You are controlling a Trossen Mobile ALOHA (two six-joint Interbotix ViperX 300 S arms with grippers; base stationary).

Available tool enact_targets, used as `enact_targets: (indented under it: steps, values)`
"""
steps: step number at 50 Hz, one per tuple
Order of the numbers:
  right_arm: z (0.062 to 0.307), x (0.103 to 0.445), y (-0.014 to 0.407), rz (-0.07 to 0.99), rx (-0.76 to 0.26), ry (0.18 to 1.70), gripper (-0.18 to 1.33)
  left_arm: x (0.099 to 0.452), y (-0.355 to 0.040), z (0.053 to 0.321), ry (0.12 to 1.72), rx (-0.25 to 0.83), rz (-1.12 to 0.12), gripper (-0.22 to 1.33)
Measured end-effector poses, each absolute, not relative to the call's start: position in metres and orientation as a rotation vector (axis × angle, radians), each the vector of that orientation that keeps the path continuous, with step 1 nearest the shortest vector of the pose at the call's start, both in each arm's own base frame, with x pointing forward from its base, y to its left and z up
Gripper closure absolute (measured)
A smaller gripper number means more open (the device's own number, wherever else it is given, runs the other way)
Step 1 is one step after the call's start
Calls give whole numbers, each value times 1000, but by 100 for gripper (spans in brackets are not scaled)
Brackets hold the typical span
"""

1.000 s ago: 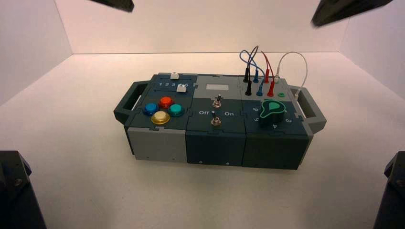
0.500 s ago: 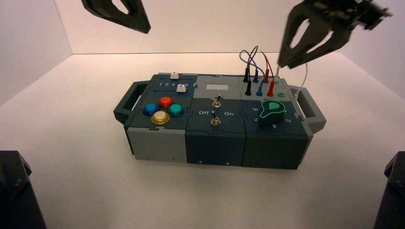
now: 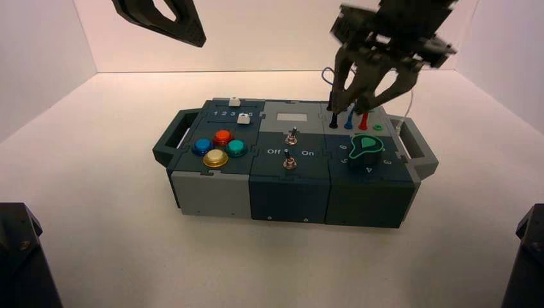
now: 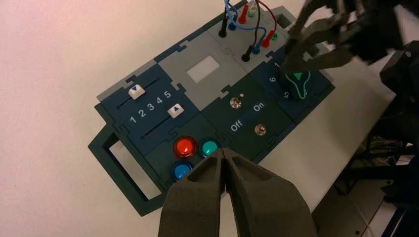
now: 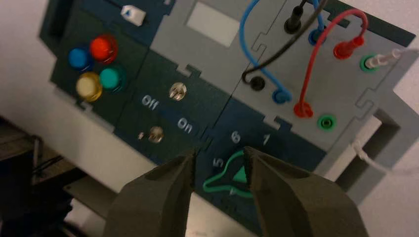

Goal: Pull the black wire.

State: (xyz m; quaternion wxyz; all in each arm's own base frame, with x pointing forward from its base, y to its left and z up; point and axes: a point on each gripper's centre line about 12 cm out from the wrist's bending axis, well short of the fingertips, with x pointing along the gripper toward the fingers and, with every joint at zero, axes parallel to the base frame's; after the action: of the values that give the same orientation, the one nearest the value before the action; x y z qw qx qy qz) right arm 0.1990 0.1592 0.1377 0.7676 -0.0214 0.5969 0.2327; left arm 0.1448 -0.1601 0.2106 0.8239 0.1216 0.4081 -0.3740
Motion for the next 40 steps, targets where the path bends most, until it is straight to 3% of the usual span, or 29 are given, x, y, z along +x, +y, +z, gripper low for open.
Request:
enact_targets:
  steps: [40]
  values:
    - [117, 230, 173, 492, -137, 1291, 13, 144, -159, 213, 856, 259, -799, 127]
